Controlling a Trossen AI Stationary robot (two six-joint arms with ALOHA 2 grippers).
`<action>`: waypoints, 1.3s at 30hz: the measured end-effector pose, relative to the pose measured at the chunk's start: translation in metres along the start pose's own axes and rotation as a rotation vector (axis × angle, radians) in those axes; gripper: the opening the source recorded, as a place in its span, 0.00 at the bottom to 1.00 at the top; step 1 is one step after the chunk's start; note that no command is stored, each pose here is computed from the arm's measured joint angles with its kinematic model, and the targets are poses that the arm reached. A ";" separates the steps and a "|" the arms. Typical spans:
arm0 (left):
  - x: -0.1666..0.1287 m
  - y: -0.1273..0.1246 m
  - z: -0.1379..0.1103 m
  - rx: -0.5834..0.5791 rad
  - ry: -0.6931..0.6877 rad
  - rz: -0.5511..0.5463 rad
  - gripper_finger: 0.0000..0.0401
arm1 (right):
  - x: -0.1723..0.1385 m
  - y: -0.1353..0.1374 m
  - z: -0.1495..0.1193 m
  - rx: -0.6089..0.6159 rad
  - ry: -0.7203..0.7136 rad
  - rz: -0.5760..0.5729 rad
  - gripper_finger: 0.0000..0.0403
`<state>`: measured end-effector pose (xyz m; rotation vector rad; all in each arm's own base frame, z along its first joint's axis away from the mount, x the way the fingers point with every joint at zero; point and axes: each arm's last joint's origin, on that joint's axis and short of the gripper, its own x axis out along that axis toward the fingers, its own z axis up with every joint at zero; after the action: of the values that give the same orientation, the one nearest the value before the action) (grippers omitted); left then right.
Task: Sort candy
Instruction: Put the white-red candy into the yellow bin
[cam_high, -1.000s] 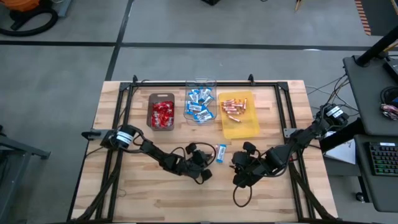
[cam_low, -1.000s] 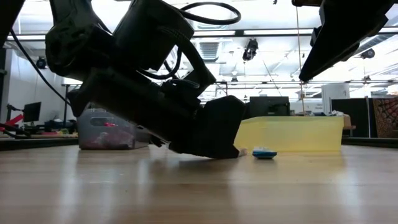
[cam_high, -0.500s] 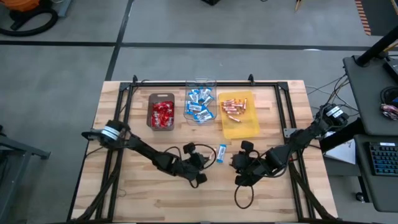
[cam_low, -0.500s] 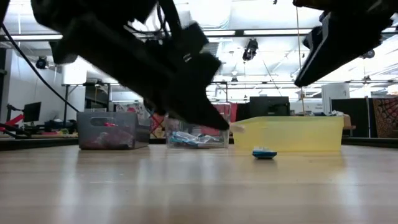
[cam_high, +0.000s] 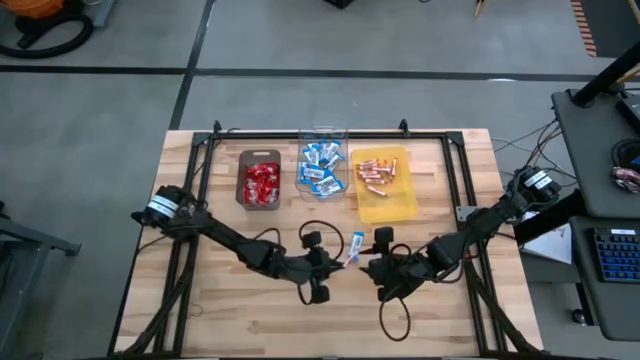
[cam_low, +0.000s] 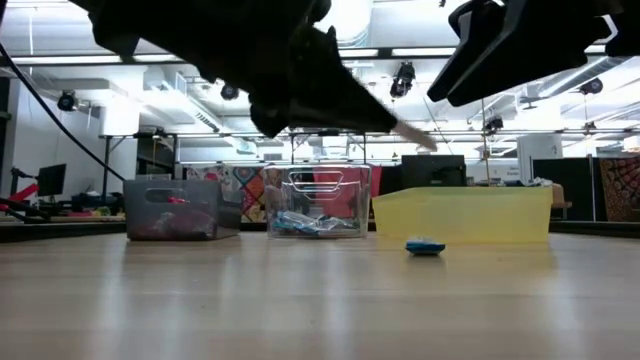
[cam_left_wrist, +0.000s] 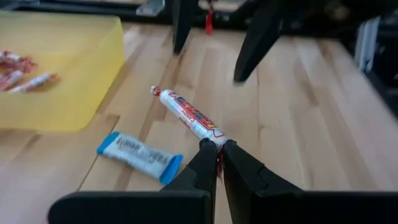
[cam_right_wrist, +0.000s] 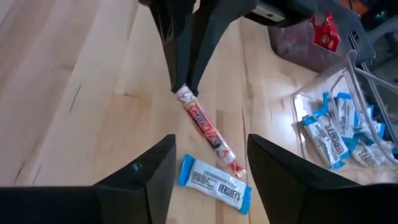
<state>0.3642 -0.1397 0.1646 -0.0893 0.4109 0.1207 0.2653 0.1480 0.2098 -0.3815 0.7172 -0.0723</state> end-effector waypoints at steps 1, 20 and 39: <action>0.000 -0.001 0.002 -0.009 -0.016 -0.005 0.00 | 0.000 0.000 0.000 -0.006 0.001 0.000 0.47; -0.001 -0.005 0.013 -0.041 -0.115 -0.094 0.00 | 0.000 0.000 0.000 -0.062 0.004 0.006 0.28; 0.000 -0.002 0.013 -0.013 -0.115 -0.043 0.13 | 0.001 -0.007 0.004 -0.094 0.029 0.009 0.02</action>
<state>0.3694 -0.1402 0.1770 -0.1033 0.2933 0.0858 0.2690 0.1427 0.2140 -0.4683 0.7529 -0.0355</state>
